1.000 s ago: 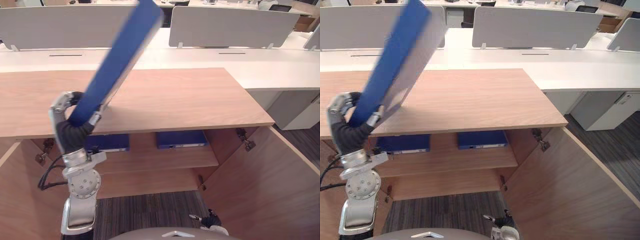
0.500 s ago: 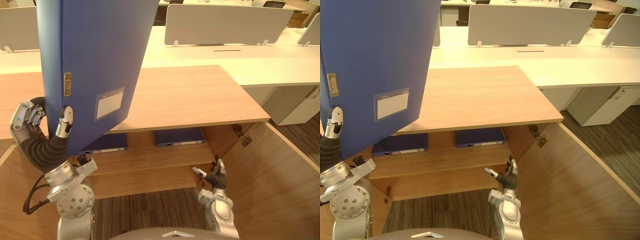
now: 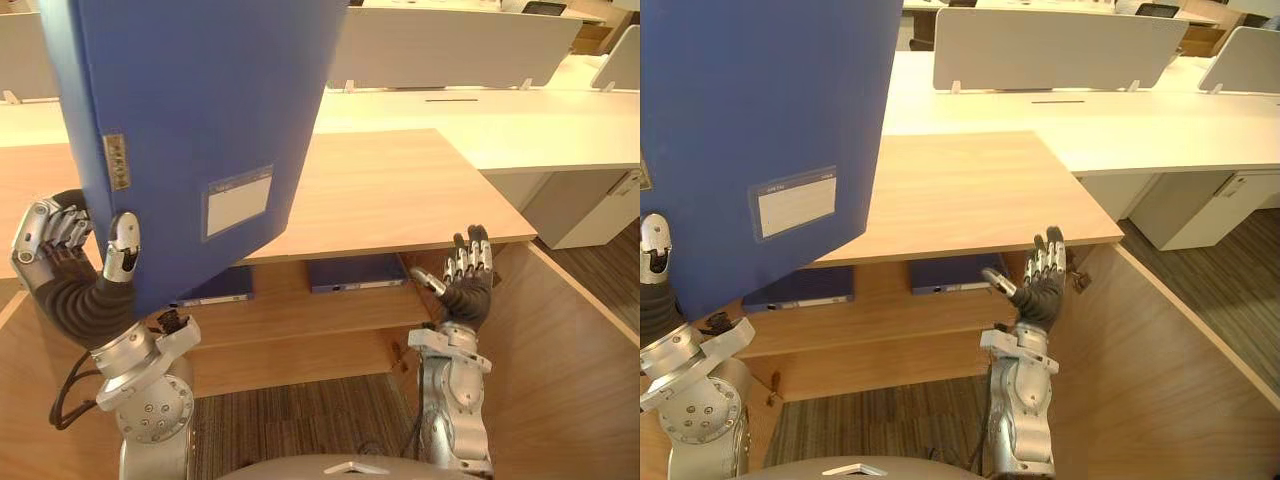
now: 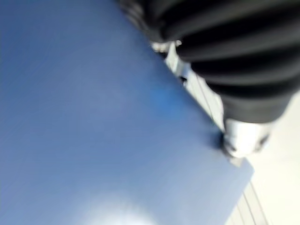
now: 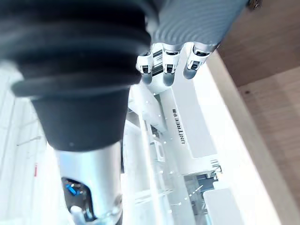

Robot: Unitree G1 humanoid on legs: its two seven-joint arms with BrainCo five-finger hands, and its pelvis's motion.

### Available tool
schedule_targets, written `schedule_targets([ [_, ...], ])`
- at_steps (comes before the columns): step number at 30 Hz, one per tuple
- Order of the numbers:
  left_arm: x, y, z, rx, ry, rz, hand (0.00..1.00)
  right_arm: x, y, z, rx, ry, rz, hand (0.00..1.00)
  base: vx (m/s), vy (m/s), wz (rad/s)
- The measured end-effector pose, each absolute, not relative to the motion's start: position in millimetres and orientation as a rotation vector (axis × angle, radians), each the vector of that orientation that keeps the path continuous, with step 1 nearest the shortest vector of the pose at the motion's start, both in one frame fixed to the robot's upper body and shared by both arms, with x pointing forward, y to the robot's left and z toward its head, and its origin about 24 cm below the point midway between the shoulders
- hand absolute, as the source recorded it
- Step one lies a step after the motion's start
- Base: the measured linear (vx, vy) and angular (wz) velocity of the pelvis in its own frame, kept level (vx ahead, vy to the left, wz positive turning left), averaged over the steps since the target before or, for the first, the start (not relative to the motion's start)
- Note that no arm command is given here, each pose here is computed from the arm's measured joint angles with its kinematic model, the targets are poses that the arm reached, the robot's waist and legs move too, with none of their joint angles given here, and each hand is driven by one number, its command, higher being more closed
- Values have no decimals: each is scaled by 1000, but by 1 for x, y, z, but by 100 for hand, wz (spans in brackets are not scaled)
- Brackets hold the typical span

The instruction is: Walk over to the cabinet, pick up the folder, carry it to the office cabinet, place the folder inside the office cabinet, then close the office cabinet door

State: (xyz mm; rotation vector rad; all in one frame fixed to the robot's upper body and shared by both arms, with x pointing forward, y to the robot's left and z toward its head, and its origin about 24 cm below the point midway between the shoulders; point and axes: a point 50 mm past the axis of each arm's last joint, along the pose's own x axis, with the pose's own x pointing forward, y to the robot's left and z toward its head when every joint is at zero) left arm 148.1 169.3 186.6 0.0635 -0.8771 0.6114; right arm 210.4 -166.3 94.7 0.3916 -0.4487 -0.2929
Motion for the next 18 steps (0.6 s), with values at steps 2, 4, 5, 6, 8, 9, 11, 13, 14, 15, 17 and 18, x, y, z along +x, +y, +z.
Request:
schedule_targets([
  [2,149,167,188,33,-886,591,100,215,-164,102,431,-482,-272,0,0,0,0],
  [4,149,164,190,-26,-902,559,100,219,-160,113,478,-534,-227,0,-18,-12,4],
  [5,150,163,190,-41,-906,548,100,219,-159,117,492,-549,-211,0,0,0,0],
  [6,150,162,191,-57,-912,530,100,220,-157,121,505,-569,-188,0,0,0,0],
  [8,152,158,193,-103,-919,478,100,225,-152,128,533,-599,-126,0,0,0,0],
  [9,152,156,194,-120,-924,457,100,227,-152,131,543,-611,-105,0,0,0,0],
  [11,153,151,195,-134,-926,389,100,232,-147,139,581,-642,-28,0,0,0,0],
  [13,154,148,194,-132,-924,346,100,234,-145,145,596,-663,16,0,0,0,0],
  [14,156,145,192,-138,-916,312,100,236,-145,147,606,-670,47,0,0,0,0],
  [15,157,144,191,-141,-911,297,100,237,-144,148,602,-672,63,0,0,0,0],
  [17,158,141,190,-150,-903,263,100,238,-144,150,600,-679,93,0,0,0,0],
  [18,159,141,189,-153,-897,255,100,238,-144,151,595,-681,110,0,0,0,0],
])
